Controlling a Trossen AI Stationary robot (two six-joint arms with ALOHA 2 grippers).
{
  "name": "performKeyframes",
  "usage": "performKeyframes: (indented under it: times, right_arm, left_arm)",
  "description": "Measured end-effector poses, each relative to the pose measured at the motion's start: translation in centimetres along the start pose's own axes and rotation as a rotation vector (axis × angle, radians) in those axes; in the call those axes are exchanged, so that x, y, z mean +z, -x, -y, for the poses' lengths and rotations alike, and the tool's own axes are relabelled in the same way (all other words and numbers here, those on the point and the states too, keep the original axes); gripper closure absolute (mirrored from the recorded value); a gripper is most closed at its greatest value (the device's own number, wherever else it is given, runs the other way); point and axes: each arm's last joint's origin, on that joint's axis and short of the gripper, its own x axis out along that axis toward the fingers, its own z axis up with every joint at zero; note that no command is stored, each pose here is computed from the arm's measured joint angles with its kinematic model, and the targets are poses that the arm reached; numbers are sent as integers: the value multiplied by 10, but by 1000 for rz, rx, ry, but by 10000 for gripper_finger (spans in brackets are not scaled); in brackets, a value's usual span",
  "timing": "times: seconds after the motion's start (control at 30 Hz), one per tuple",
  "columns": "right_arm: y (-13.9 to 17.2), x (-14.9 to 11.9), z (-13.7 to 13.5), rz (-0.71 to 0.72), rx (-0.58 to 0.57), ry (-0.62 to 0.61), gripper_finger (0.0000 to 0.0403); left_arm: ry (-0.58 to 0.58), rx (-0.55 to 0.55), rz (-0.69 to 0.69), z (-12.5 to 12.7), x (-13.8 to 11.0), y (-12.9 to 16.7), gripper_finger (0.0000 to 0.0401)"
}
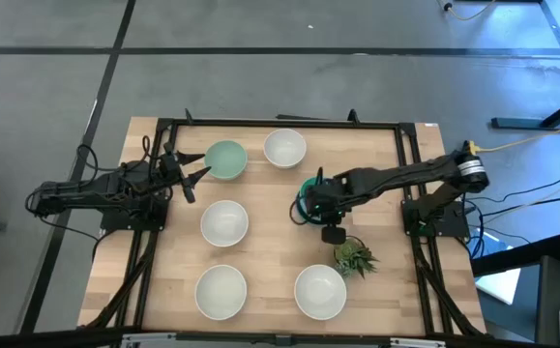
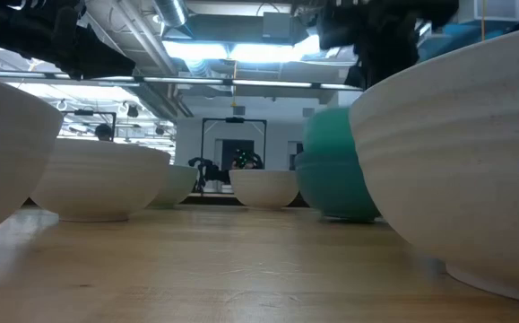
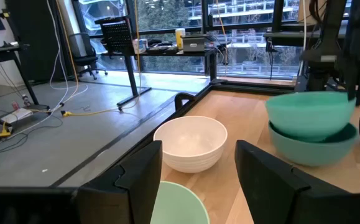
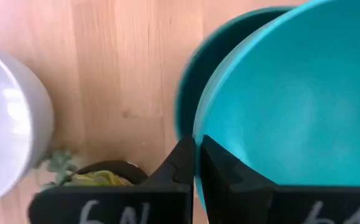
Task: Nest bowls inside each other
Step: Stack the blue bowl on the dark green bowl, then stack the light green bowl on the blue bowl
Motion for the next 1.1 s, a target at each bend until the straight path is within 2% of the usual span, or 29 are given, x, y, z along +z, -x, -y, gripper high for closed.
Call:
performKeyframes:
  times: [0.17, 0.3, 0.67, 0.8, 0.97, 1.1]
  right_arm:
    - [-21, 5, -2, -51, 19, 29, 390]
    - [-23, 7, -3, -39, 20, 27, 377]
    - [4, 25, -7, 65, 55, 118, 333]
    - [19, 32, -8, 103, 59, 143, 296]
    - [35, 38, 4, 114, 35, 144, 227]
    - [45, 38, 21, 114, -161, 131, 178]
  left_arm:
    - [0, -1, 0, 0, 0, 0, 204]
    - [0, 0, 0, 0, 0, 0, 204]
    - [0, -1, -1, 0, 0, 0, 204]
    - [0, 0, -1, 0, 0, 0, 204]
    - [0, 0, 0, 0, 0, 0, 204]
    - [0, 0, -1, 0, 0, 0, 204]
